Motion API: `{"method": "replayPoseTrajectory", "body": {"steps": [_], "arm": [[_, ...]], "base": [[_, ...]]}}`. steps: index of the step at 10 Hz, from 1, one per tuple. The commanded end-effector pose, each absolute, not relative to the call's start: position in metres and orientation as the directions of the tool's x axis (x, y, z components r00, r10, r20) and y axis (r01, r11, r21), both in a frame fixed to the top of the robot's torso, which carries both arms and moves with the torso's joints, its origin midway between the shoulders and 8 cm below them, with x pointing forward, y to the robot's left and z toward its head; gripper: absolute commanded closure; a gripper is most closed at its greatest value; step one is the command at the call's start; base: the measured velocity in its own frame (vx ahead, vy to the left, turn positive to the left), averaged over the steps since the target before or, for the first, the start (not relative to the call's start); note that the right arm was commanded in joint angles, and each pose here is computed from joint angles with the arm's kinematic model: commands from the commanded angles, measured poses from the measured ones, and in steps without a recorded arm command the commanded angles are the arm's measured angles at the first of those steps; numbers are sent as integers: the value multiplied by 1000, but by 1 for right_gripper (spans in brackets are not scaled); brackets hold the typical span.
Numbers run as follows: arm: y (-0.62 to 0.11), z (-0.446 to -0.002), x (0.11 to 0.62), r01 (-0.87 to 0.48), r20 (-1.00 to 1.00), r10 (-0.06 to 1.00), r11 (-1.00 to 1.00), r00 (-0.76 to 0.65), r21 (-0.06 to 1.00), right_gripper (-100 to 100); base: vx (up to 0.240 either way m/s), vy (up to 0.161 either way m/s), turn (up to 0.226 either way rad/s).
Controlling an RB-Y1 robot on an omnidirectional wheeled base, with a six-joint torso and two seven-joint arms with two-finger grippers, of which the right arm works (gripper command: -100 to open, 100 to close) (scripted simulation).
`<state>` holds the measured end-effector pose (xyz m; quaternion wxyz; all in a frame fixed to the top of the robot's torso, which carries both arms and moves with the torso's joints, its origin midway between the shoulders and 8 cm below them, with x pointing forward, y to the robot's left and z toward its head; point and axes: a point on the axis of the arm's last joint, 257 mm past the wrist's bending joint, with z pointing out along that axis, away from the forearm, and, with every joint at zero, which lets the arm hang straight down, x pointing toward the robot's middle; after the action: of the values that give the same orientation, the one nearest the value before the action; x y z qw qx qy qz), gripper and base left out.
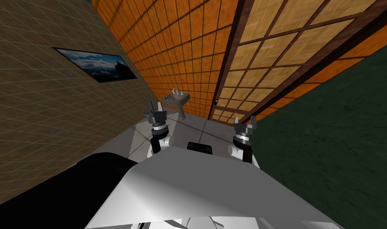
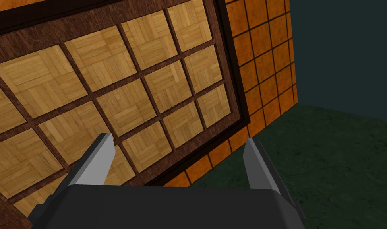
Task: Pull the door open
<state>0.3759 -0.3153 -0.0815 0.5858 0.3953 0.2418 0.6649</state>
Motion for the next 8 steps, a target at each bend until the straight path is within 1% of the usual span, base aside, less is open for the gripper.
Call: {"method": "replayPoseTrajectory", "body": {"steps": [1, 8], "arm": [[-322, -93, 382, -577, 284, 959, -240, -15, 781, -100], [-352, -143, 402, -535, 466, 884, -417, -49, 735, -100]], "base": [[93, -15, 146], [94, -21, 127]]}}
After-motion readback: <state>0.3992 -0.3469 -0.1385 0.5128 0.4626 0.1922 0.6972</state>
